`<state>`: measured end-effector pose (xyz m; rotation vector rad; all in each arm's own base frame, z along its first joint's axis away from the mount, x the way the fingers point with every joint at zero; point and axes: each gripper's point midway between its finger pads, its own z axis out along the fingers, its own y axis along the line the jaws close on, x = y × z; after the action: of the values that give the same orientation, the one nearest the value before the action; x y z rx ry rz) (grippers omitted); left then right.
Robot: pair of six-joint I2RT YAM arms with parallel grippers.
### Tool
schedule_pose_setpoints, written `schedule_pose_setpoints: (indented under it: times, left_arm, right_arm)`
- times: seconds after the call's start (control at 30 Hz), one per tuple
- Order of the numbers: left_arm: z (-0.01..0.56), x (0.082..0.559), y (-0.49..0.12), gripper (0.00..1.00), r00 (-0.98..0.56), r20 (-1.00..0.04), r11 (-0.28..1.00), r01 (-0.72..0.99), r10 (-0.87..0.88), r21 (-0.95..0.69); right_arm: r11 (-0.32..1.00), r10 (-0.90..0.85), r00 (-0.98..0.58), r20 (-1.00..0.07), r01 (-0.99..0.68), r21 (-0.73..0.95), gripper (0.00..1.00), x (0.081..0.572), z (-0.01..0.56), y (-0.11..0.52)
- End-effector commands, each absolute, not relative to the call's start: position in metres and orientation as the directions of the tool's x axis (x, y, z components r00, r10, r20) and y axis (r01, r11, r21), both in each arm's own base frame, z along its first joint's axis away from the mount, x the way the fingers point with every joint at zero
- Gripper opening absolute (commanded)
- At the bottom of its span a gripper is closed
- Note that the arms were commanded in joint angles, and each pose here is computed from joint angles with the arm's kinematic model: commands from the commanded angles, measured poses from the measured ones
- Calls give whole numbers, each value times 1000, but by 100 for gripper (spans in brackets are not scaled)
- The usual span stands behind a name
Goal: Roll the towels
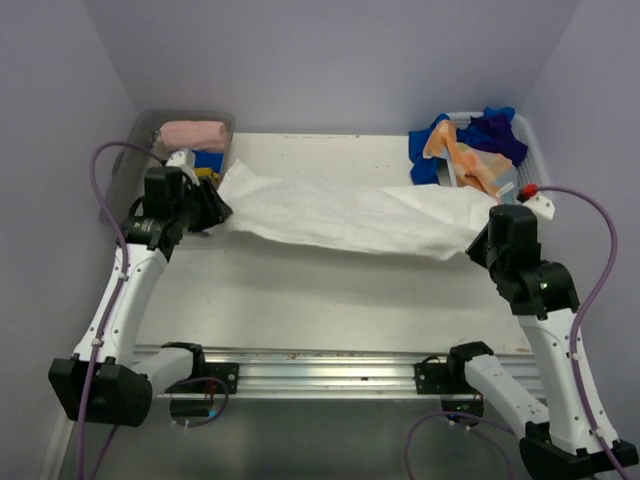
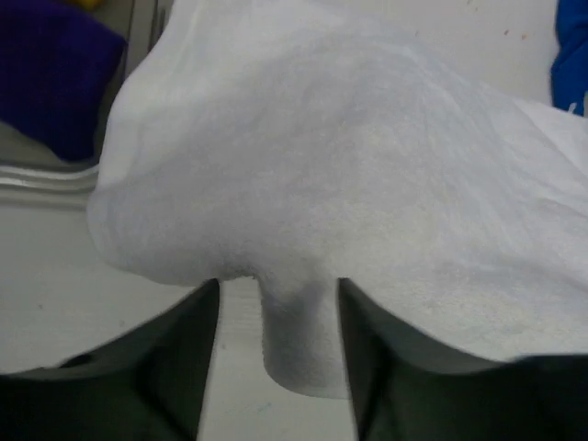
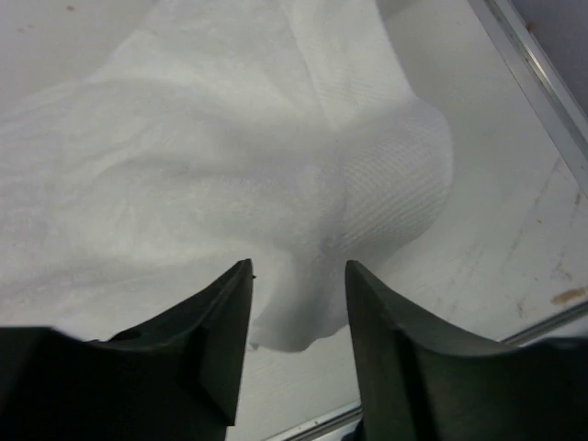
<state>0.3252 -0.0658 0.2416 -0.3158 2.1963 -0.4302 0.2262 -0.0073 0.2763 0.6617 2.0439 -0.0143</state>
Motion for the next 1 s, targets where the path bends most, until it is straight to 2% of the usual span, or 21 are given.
schedule_pose_setpoints:
  times: [0.0, 0.03, 0.07, 0.1, 0.13, 0.2, 0.23, 0.33, 0.43, 0.57, 0.7, 0.8, 0.9, 0.97]
  left_arm:
    - [162, 287, -71, 70, -737, -562, 897, -135, -375, -421]
    - [151, 278, -68, 93, -758, -534, 900, -159, -374, -406]
    - [142, 273, -63, 98, -765, -524, 907, -187, -375, -376]
    - [141, 272, -58, 99, -764, -524, 912, -205, -376, -356]
    - [136, 269, -53, 95, -773, -510, 916, -231, -378, -329]
    - [140, 275, -39, 89, -753, -533, 921, -283, -386, -267]
    - [131, 271, -32, 78, -770, -497, 917, -331, -399, -223]
    - [112, 264, -10, 62, -768, -464, 888, -449, -442, -102]
    - [90, 253, 8, 55, -737, -458, 833, -553, -497, -14]
    - [60, 251, 14, 57, -717, -440, 800, -600, -541, -7]
    - [45, 275, 7, 61, -713, -451, 819, -569, -536, -74]
    - [29, 276, 6, 64, -724, -412, 812, -579, -554, -74]
    - [12, 272, 4, 65, -730, -371, 802, -593, -574, -74]
    - [3, 270, 3, 61, -731, -359, 799, -597, -581, -76]
  right_arm:
    - [784, 506, -425, -751, 589, 195, 56, 190, 231, -25]
    - [773, 509, -428, -747, 609, 177, 65, 181, 226, -29]
    - [767, 507, -420, -753, 619, 171, 72, 179, 226, -32]
    - [765, 501, -412, -761, 621, 168, 78, 180, 228, -34]
    - [773, 491, -413, -767, 613, 165, 85, 187, 231, -33]
    - [792, 462, -424, -779, 592, 148, 87, 198, 242, -32]
    - [800, 452, -436, -778, 584, 138, 88, 205, 244, -30]
    - [838, 449, -495, -744, 523, 157, 87, 225, 236, -12]
    - [851, 488, -549, -678, 474, 228, 84, 230, 210, 12]
    - [848, 514, -595, -618, 459, 264, 81, 226, 179, 26]
    - [849, 516, -603, -608, 453, 272, 80, 227, 176, 29]
    - [851, 512, -609, -606, 459, 257, 80, 223, 174, 27]
    - [846, 514, -612, -601, 477, 238, 80, 218, 171, 23]
    - [836, 529, -616, -584, 497, 233, 80, 212, 165, 20]
